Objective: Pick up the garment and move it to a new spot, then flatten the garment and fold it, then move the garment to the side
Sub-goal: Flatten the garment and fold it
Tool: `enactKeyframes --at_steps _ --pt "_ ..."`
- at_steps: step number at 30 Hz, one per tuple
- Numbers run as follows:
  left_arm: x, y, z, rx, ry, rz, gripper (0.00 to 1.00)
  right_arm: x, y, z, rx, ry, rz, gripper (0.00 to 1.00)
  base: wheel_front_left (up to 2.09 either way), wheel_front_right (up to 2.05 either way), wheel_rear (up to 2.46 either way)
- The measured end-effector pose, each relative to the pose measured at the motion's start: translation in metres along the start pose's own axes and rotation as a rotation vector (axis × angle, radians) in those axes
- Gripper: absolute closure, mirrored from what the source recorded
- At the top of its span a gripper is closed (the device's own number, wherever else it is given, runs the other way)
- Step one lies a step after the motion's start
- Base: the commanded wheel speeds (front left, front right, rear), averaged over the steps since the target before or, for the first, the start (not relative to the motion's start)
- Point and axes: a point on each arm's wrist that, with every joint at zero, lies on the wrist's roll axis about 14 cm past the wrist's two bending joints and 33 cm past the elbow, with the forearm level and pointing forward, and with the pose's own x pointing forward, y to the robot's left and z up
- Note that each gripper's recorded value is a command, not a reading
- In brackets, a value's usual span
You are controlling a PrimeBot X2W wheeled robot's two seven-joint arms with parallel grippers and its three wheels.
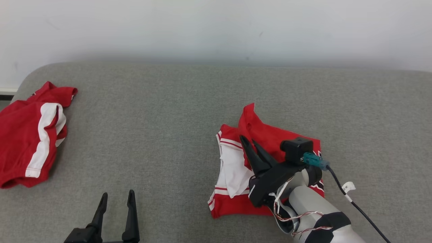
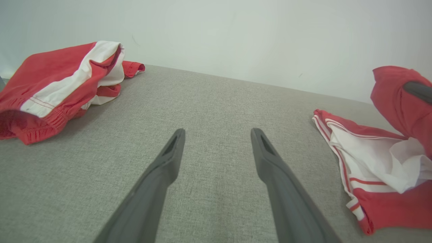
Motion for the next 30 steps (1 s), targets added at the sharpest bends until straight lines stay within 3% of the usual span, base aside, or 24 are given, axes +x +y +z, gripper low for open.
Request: enactKeyframes --at_steps 10,11,12,13,14,18,22,25,30 --pt "0.0 0.008 -0.003 -0.002 0.012 0.033 0.0 0.006 0.002 -0.045 -0.012 0.13 0.002 1.0 0.0 0.0 0.0" --pt "0.0 0.009 -0.004 -0.001 0.014 0.036 0.0 0.006 0.003 -0.047 -0.007 0.137 0.002 0.84 0.0 0.0 0.0" --pt "0.0 0.01 -0.004 -0.001 0.016 0.037 0.0 0.006 0.003 -0.05 -0.005 0.145 0.004 0.6 0.0 0.0 0.0" --pt "0.0 0.01 -0.004 -0.001 0.016 0.039 0.0 0.006 0.004 -0.05 0.0 0.146 0.006 0.6 0.0 0.0 0.0" --pt "0.001 0.01 -0.004 -0.001 0.015 0.041 0.0 0.006 0.006 -0.048 0.017 0.134 0.008 0.0 0.0 0.0 0.0" --pt "0.002 0.013 -0.002 -0.001 0.009 0.047 0.0 0.012 0.019 -0.026 0.052 0.066 0.041 0.0 0.0 0.0 0.0" --pt "0.002 0.012 0.001 -0.003 -0.003 0.046 0.0 0.014 0.021 0.02 0.064 -0.068 0.061 0.0 0.0 0.0 0.0" --pt "0.002 0.014 0.007 0.003 -0.02 0.049 0.0 0.003 -0.007 0.058 0.024 -0.175 0.013 0.0 0.0 0.0 0.0" --pt "0.0 0.018 0.016 0.018 -0.048 0.061 0.0 -0.032 -0.058 0.087 -0.037 -0.279 -0.117 0.0 0.0 0.0 0.0"
